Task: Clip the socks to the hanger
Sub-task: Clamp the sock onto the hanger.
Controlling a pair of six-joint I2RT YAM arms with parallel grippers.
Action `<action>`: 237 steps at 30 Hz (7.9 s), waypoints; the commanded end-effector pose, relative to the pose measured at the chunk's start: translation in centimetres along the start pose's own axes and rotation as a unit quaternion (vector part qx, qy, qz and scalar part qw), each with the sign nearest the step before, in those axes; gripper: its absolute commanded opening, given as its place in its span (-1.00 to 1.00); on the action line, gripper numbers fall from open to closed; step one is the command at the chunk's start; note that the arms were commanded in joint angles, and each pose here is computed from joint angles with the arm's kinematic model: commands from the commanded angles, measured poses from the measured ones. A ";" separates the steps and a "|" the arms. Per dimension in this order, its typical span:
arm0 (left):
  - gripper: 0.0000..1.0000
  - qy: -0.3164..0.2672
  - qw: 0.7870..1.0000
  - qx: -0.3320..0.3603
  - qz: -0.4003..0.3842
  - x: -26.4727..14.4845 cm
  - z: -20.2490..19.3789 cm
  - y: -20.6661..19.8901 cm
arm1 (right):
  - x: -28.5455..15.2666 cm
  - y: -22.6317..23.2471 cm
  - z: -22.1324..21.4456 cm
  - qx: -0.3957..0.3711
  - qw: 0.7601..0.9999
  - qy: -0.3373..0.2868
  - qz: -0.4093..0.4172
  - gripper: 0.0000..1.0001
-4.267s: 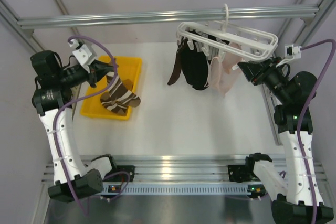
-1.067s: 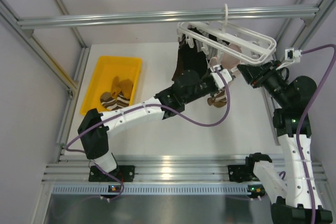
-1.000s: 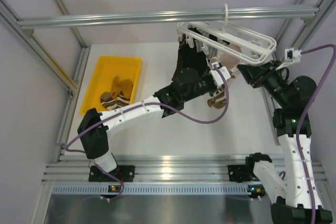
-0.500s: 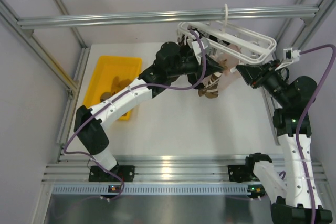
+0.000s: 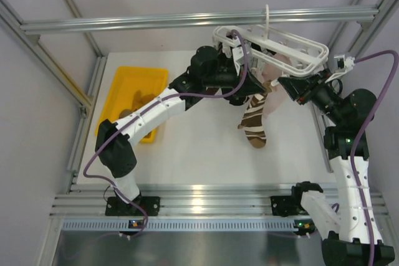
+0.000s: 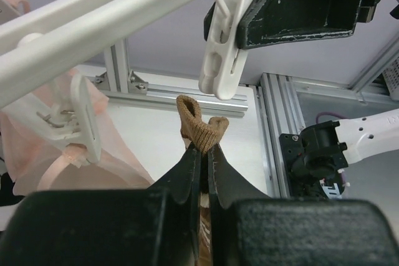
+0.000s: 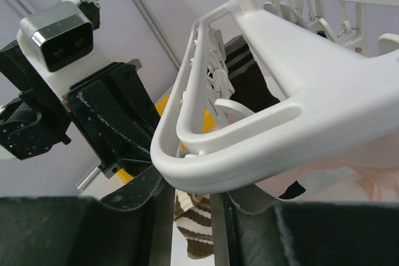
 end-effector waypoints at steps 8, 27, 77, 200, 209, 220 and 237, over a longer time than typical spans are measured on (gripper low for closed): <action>-1.00 -0.033 0.999 -0.007 -0.028 0.0 2.7 0.8 | -0.1 1.1 0.5 -0.027 0.999 0.019 0.043 -1.00; -1.00 -0.049 0.996 -0.025 -0.070 0.4 2.9 0.6 | -0.1 1.1 0.4 -0.029 0.997 0.033 0.056 -1.00; -1.00 -0.061 0.996 0.007 -0.063 -1.0 3.8 1.9 | -0.2 1.2 0.7 -0.051 0.997 0.039 0.050 -1.00; -0.85 -0.047 0.998 -0.003 -0.030 -6.7 2.9 1.4 | -2.2 2.6 1.9 -0.015 0.999 0.040 -0.007 0.13; -0.82 -0.050 0.998 -0.002 -0.031 -6.6 3.1 1.5 | -1.0 2.1 1.4 0.009 0.998 0.055 0.044 0.25; -0.81 -0.051 0.998 -0.002 -0.027 -6.6 3.0 1.7 | -0.8 2.8 1.2 0.002 0.996 0.070 0.057 0.37; -0.64 -0.048 0.999 -0.006 -0.014 -6.6 3.1 1.6 | -0.1 3.4 1.0 -0.025 0.996 0.064 0.063 -0.13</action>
Point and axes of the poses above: each gripper's point midway between its finger pads, its own x axis out along the fingers, its own y axis along the line the jaws close on, z = x × y, the point moved 10 cm from there along -x, back along the fingers, and after that the axes turned 14 degrees about x, right-handed, at the moved point
